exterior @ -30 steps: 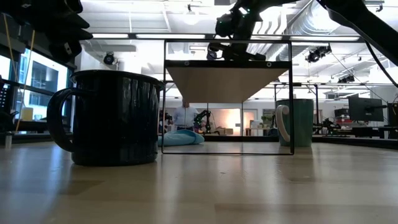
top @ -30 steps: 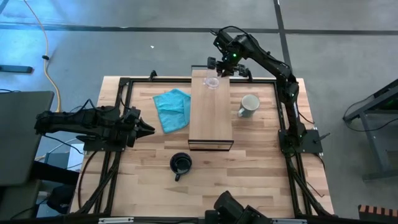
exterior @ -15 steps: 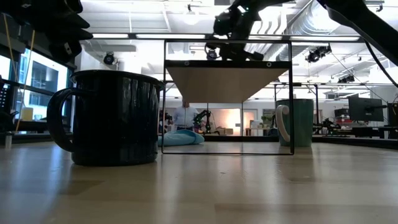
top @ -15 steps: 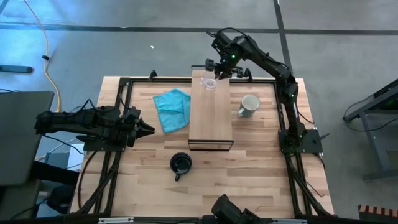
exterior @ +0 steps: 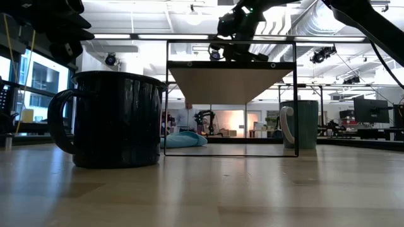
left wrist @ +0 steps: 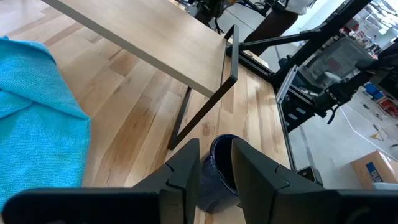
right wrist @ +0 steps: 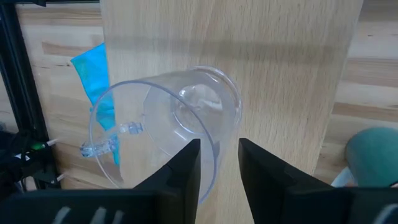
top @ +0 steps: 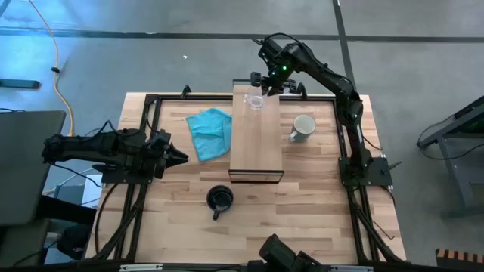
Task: Stack small to large cups/mugs on shelf
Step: Put the transparent mug on the shelf
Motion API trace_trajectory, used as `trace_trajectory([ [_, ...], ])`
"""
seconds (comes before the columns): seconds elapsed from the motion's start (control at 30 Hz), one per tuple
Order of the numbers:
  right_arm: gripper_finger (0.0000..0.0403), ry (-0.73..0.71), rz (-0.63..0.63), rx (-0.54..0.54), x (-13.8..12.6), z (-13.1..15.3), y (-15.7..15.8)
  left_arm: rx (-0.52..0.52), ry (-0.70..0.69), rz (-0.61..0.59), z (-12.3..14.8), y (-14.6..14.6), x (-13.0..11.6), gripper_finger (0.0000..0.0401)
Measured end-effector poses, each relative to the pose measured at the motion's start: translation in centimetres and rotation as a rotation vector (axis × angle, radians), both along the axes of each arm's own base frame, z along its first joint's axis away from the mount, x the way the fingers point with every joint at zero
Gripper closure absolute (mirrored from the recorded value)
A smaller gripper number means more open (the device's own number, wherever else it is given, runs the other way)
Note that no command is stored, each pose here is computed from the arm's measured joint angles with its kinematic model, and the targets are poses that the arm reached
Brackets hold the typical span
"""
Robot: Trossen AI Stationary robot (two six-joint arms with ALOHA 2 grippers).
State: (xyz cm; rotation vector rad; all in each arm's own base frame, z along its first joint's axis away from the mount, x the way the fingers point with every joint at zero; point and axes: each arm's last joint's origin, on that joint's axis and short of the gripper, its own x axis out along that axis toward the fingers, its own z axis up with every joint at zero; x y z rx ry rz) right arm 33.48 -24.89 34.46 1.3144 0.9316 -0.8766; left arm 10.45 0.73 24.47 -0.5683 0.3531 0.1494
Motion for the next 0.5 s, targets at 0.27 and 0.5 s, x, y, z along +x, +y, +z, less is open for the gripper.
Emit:
trace_trajectory([
  [0.27,0.028,-0.013,0.014,-0.019,-0.03,0.05,-0.28,0.0,0.0,0.0,0.0,0.0,0.0,0.0318],
  [0.5,0.0279,-0.021,0.056,-0.048,-0.11,0.09,-0.57,0.005,0.0,0.017,0.0,0.05,-0.01,0.0318],
])
